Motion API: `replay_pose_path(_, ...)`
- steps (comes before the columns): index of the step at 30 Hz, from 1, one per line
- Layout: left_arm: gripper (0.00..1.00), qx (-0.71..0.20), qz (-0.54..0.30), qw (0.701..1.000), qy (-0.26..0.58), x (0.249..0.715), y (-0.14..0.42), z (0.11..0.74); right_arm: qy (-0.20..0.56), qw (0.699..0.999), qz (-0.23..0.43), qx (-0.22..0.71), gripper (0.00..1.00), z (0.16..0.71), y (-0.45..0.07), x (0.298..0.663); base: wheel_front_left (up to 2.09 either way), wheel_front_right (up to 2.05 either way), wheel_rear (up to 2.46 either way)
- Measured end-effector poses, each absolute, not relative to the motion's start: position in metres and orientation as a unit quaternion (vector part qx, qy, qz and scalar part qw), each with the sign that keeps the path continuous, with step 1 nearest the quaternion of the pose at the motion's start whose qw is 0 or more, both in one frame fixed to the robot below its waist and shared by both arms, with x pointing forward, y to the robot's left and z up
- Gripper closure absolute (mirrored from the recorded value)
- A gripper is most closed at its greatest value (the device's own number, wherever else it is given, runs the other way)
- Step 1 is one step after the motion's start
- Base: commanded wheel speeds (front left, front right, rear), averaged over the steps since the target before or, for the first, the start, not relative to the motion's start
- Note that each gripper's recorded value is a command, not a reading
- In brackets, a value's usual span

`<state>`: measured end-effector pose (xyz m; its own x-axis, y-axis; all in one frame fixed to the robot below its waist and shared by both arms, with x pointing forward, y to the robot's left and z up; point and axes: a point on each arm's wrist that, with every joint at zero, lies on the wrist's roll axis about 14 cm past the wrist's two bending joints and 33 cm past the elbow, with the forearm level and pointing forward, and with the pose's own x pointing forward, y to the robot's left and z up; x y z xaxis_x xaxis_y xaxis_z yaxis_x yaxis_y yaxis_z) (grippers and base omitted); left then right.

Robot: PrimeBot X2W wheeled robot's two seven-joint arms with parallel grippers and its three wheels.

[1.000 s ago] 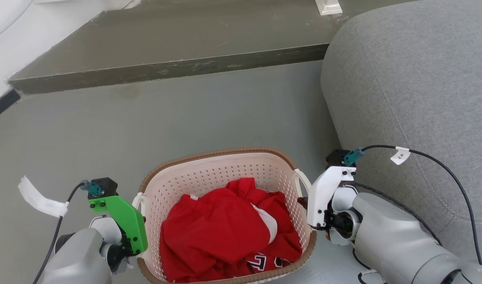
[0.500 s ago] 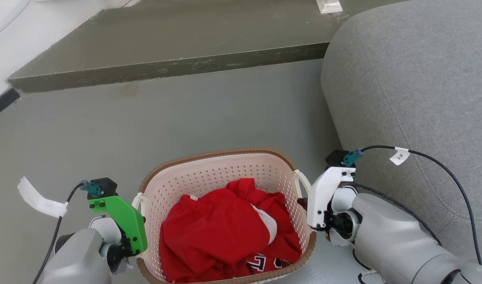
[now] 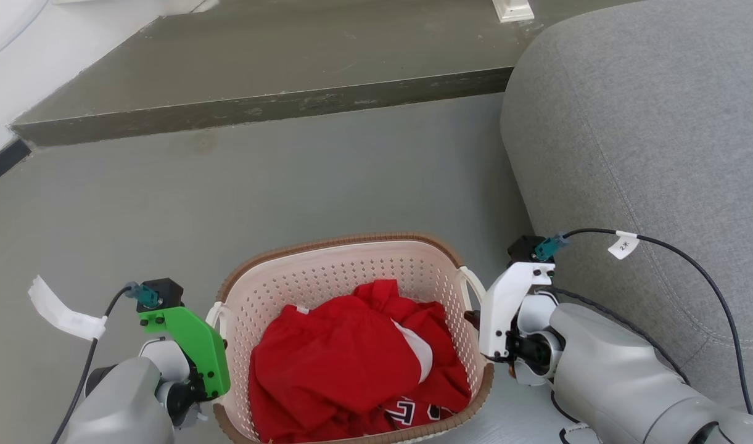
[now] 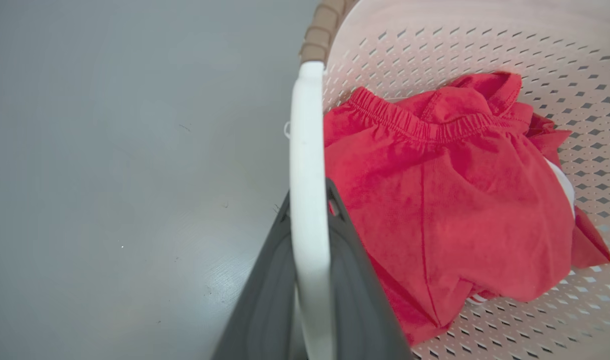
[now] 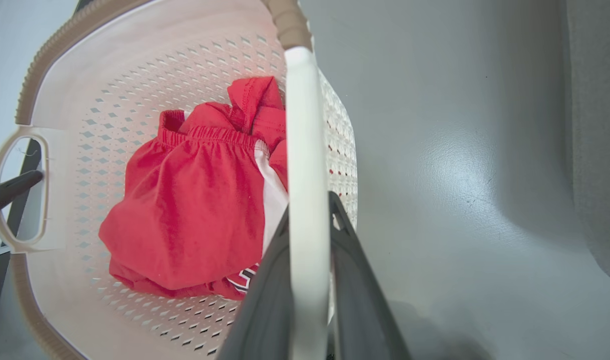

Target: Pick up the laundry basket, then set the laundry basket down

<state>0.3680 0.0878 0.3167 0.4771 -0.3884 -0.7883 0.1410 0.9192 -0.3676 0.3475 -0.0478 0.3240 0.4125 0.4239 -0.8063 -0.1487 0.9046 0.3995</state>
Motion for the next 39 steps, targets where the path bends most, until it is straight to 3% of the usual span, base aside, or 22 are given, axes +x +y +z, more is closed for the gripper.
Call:
replay_pose_path(20,1.0,-0.129,-0.154,0.849,0.488,0.37,0.089,0.31,0.513,0.829,0.173,0.139,1.0,0.319,-0.046,0.35,0.0,0.0,0.0)
replay_pose_path(39,1.0,-0.14,-0.136,0.866,0.46,0.4,0.101,0.297,0.477,0.847,0.183,0.147,1.0,0.314,-0.035,0.389,0.0,0.0,0.0)
